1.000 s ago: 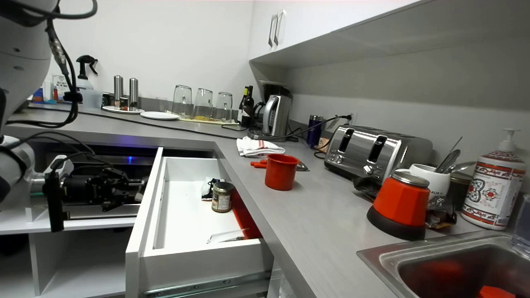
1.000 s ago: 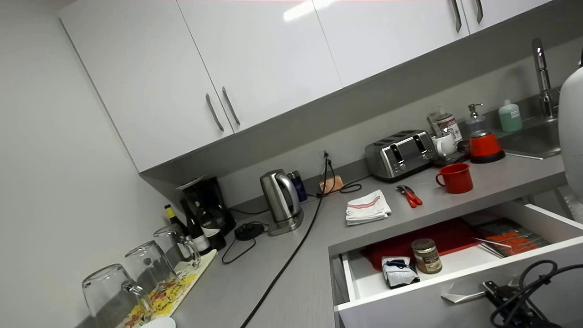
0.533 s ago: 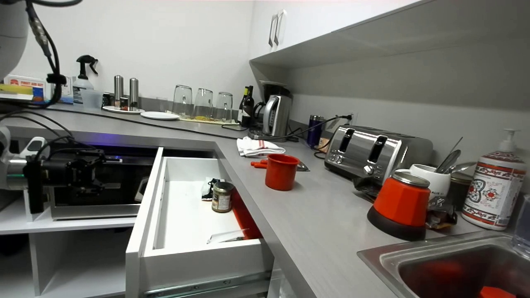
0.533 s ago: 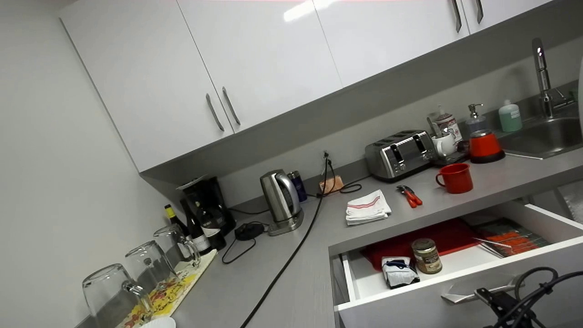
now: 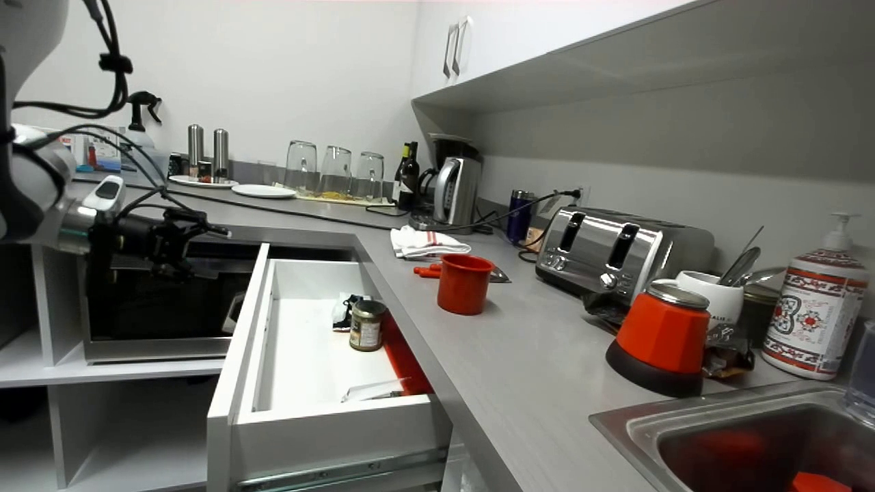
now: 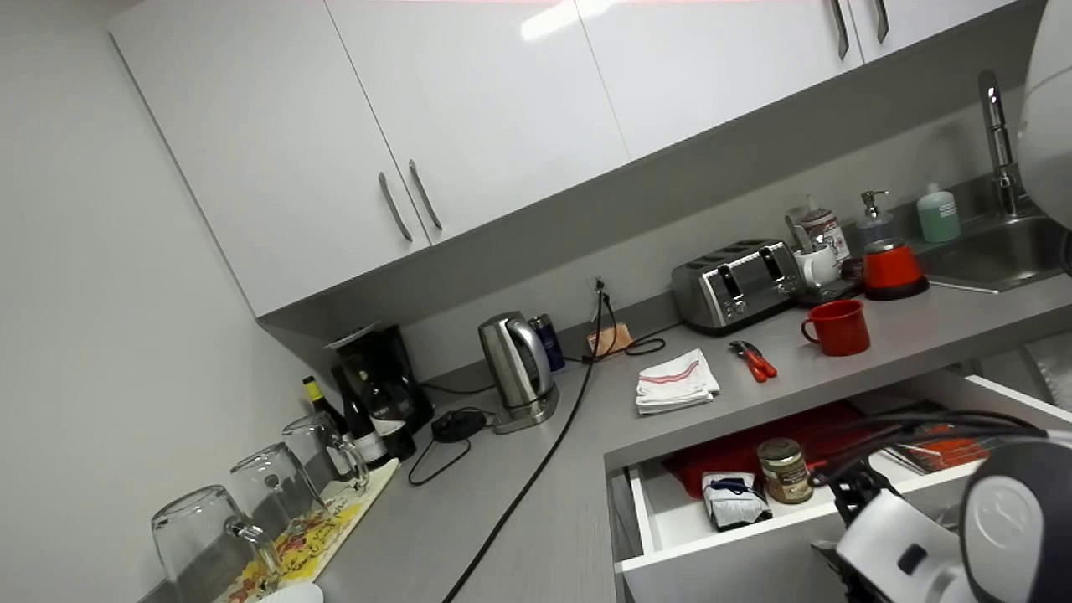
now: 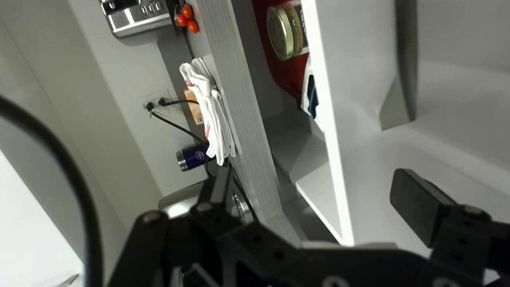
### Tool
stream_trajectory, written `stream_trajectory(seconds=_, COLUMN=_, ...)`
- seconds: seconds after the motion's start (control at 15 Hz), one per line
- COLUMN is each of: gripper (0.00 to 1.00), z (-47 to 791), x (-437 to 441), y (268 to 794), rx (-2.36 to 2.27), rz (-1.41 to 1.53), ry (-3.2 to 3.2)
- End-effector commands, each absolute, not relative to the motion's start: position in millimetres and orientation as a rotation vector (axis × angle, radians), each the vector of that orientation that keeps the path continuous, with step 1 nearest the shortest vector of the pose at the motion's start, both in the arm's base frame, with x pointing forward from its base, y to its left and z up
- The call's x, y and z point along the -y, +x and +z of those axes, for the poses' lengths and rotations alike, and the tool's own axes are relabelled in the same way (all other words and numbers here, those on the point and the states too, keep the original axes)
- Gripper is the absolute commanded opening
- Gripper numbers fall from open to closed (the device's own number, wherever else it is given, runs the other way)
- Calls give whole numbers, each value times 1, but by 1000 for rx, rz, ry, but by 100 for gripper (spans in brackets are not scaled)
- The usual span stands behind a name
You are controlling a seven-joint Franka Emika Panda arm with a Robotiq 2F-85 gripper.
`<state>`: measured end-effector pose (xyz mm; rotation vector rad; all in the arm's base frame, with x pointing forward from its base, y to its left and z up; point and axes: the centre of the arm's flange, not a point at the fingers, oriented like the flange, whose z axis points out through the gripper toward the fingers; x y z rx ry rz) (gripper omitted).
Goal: Open the top drawer,put the red cup inside and close it
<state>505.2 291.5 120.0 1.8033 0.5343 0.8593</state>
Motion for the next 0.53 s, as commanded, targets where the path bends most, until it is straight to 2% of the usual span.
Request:
stream_trajectory(seconds=0.0, gripper=100, z=179, x=-254, y=517, rx=-435, rz=895, ry=1916)
stream_trajectory(seconds=0.47, gripper=100, z=241, x=-154, y=569, rx=-147, rz=860, ry=2046)
